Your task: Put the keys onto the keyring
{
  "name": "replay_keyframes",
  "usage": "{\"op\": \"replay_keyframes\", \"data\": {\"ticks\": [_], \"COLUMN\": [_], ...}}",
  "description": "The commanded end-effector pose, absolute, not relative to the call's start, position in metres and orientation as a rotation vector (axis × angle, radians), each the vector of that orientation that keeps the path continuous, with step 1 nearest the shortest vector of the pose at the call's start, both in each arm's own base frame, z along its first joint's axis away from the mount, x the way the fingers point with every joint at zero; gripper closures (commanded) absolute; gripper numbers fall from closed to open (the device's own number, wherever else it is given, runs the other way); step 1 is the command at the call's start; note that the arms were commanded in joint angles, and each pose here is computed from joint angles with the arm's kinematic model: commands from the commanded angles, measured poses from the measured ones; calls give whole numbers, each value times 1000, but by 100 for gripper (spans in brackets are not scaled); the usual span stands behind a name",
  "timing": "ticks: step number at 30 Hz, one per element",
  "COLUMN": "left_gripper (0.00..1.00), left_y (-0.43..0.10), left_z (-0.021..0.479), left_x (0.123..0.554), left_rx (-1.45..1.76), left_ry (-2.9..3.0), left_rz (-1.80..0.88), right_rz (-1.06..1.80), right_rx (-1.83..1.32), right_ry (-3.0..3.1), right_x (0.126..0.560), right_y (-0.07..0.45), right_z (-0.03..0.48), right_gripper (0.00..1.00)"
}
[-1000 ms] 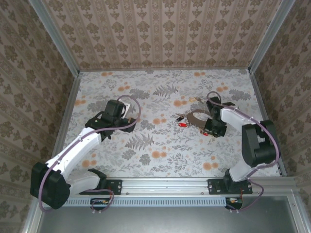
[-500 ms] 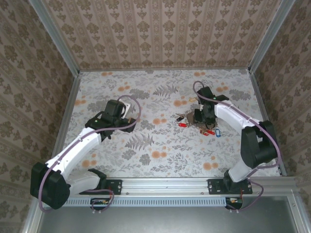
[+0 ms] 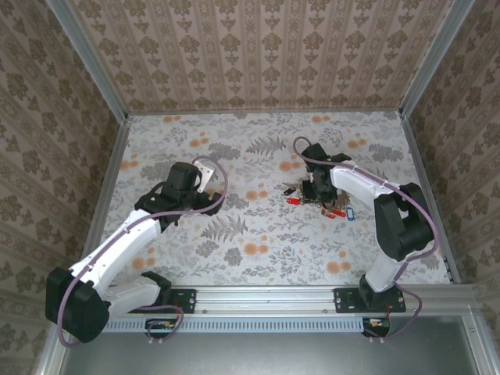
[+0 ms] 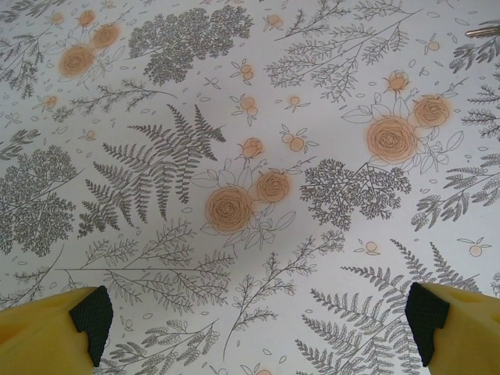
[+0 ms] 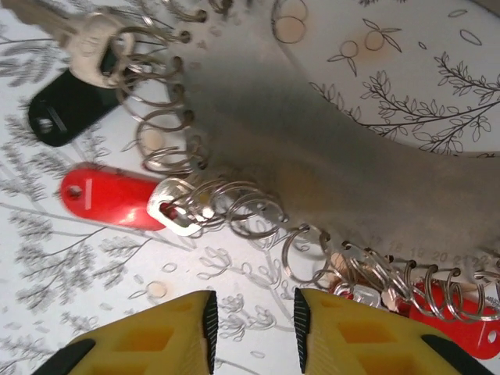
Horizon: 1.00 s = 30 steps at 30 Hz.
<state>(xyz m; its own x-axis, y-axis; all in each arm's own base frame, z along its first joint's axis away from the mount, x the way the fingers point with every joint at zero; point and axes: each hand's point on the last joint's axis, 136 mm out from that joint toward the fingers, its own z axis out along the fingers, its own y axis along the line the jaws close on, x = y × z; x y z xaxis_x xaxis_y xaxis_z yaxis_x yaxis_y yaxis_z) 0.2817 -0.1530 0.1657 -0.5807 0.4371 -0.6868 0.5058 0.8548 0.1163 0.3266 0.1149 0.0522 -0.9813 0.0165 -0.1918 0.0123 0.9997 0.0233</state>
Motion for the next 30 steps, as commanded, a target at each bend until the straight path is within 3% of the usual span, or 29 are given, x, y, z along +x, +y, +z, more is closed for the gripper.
{"op": "replay_keyframes", "data": {"ticks": [1, 20, 30], "left_gripper": [0, 0, 0], "left_y": [-158, -161, -161], "left_z": [168, 166, 165], "left_x": [278, 276, 276], "left_rx": [727, 749, 756], "left_ry": [2246, 2244, 2244], "left_rz": [-133, -126, -121], "right_rz": [-67, -249, -127], "right_rx": [-14, -59, 40], "right_ry": [2982, 2995, 3041], "right_x": [323, 327, 322], "right_y": [104, 91, 106], "right_z": [36, 19, 16], "right_gripper": [63, 75, 84]}}
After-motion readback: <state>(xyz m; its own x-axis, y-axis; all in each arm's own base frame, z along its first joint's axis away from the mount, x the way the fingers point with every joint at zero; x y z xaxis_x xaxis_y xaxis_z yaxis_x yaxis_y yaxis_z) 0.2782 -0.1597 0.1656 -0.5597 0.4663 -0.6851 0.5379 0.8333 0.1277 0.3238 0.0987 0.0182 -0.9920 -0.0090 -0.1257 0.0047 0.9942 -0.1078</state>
